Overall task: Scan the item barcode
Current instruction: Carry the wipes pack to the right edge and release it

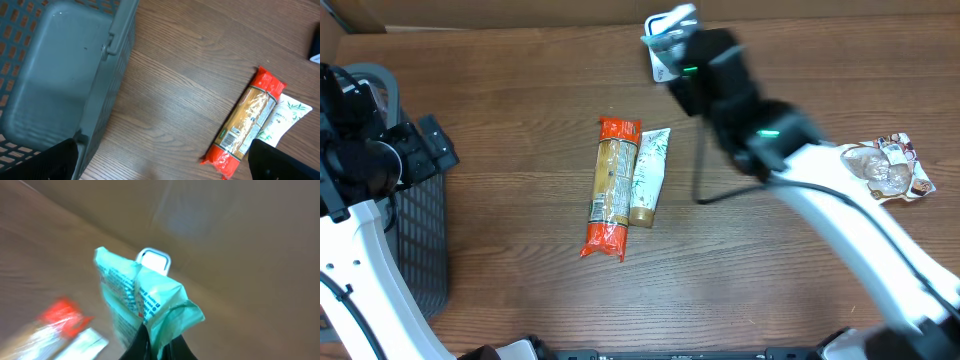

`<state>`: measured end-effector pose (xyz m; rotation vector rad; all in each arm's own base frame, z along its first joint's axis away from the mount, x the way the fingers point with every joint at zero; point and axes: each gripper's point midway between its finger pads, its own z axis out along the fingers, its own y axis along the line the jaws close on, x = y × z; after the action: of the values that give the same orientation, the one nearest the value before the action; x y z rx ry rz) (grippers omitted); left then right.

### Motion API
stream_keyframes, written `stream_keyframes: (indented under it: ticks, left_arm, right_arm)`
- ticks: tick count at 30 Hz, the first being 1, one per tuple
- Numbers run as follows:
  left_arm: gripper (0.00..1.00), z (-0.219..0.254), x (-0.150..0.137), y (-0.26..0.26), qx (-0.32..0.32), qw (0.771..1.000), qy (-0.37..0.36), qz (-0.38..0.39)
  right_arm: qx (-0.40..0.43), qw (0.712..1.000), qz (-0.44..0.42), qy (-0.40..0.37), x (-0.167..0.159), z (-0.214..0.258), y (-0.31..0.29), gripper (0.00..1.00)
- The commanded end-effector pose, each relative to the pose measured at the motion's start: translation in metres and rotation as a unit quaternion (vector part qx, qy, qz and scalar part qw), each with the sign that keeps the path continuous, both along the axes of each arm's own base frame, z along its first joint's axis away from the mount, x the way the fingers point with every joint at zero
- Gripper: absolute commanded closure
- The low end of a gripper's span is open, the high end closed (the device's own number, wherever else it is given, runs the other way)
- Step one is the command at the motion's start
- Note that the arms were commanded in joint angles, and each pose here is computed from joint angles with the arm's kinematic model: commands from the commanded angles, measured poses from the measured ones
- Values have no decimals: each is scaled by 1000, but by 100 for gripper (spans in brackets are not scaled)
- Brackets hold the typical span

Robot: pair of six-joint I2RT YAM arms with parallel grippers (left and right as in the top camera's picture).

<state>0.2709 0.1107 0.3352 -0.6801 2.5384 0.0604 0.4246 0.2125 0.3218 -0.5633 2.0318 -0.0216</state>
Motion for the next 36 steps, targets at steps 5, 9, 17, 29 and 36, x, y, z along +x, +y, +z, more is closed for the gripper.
stream_keyframes:
  ticks: [5,9,17,29,36]
  left_arm:
    - [0,1,1,-1,1,1000,-2,-8]
    - [0,1,1,-1,1,1000,-2,-8]
    - [0,1,1,-1,1,1000,-2,-7]
    - [0,1,1,-1,1,1000,-1,-8]
    - [0,1,1,-1,1,1000,-2,-7]
  right_arm:
    - [253,892,-291,237,-40,-51,-146,96]
    - [252,845,-390,267,-45,-103,-217,96]
    - [314,744,-530,258,-60,-203,-305,96]
    - [331,703,-577,252,-81,-229,-336,35]
    - [331,717,-555,263,-75,-211,-330,31]
